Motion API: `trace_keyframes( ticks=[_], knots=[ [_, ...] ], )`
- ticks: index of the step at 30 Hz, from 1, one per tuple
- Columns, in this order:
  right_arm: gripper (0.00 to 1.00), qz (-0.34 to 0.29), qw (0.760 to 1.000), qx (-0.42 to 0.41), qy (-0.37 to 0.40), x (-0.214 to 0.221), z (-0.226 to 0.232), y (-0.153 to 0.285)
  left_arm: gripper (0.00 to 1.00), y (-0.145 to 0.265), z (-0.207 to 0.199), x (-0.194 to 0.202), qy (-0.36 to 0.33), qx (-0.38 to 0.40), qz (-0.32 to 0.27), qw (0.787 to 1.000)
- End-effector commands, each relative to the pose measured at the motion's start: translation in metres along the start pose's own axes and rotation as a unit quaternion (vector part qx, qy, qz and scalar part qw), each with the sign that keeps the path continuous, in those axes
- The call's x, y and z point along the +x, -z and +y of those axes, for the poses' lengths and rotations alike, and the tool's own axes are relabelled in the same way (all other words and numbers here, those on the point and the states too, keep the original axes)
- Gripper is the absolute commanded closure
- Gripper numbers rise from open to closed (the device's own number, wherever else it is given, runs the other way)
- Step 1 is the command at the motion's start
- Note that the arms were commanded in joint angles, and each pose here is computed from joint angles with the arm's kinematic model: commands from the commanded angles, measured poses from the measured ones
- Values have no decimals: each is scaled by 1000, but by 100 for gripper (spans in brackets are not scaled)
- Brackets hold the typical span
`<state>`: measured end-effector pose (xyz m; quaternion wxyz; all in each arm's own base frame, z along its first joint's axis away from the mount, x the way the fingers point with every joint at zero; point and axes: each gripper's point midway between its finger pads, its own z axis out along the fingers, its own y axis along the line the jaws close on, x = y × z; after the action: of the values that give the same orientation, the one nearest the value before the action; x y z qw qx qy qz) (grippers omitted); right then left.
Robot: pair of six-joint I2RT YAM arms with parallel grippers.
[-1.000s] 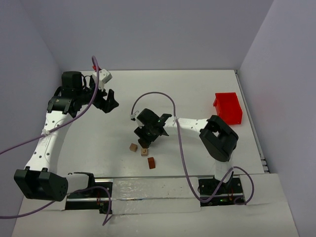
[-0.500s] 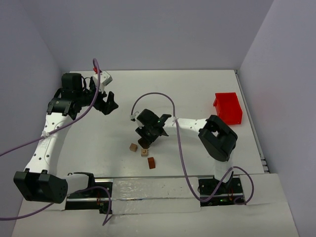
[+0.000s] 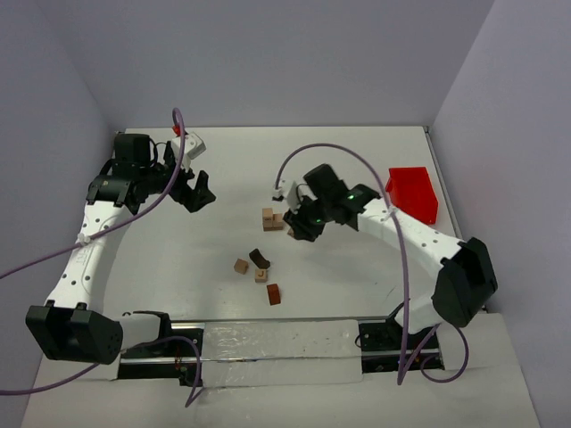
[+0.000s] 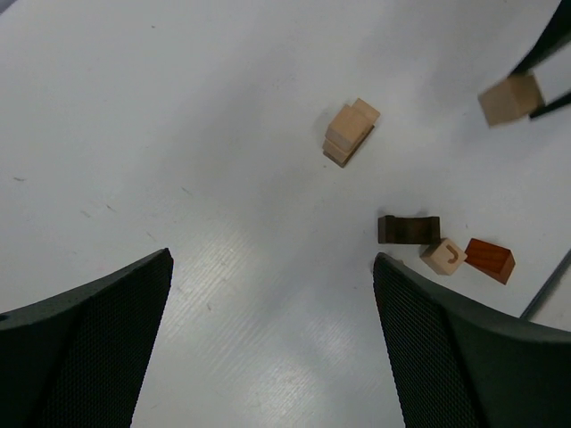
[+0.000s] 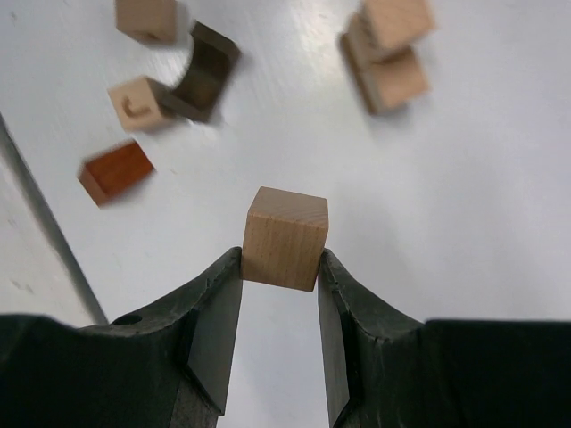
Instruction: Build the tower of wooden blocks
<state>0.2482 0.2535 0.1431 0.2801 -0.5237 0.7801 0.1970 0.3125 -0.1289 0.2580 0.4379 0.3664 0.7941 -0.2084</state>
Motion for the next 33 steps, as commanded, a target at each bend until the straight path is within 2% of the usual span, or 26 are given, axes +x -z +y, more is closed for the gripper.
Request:
trace_keyframes(
  ticks=[1,7,13,21,33],
  knots=[
    [98,28,991,-88,101,9,-8,35,1,1,-12,-14,-3,51,-13,999],
    [97,35,985,-106,132,-11,-49,38,1,-5,-10,-18,5,64,-14,998],
    [95,36,982,-121,139,-26,-74,4,1,-12,-3,-17,15,54,-10,998],
    [94,51,977,-124,167,-26,-83,-33,1,-17,2,-17,19,52,-11,998],
    [94,73,967,-125,211,-23,-87,-58,1,-22,5,-16,22,54,-8,998]
  ],
)
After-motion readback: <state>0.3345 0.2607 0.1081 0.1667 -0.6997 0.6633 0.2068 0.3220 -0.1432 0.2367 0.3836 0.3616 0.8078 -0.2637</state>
